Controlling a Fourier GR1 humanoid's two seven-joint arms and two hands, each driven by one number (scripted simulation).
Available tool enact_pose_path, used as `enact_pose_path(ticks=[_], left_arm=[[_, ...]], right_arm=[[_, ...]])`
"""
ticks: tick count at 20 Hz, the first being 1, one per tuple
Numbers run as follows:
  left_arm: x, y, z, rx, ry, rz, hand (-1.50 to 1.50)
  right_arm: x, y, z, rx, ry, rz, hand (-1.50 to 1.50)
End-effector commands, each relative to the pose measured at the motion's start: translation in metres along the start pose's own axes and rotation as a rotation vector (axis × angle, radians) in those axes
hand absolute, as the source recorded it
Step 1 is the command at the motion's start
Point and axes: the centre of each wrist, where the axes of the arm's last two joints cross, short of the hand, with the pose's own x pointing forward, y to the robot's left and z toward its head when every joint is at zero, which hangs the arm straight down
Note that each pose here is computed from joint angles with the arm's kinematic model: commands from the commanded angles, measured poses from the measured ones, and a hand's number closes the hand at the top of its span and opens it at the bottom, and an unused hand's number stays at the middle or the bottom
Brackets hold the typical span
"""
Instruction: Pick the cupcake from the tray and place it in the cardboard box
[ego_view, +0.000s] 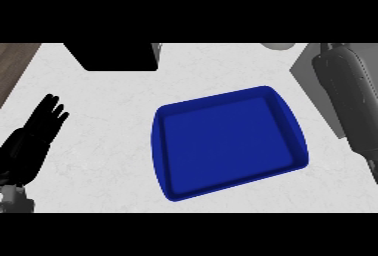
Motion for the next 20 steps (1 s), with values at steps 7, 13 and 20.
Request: enact_pose_path(ticks=[7, 13, 20], left_arm=[[-0.003, -0.001, 0.003, -0.020, -0.004, 0.008, 0.00], [0.010, -0.003, -0.011, -0.027, -0.011, -0.004, 0.00], [-0.004, 0.006, 0.008, -0.018, -0.001, -0.012, 0.00]], right_arm=[[-0.072, 0.028, -0.040, -0.012, 0.022, 0.050, 1.50], [-0.100, 0.048, -0.052, 0.013, 0.015, 0.030, 1.50], [-0.146, 0.079, -0.057, 0.117, 0.046, 0.001, 1.50]])
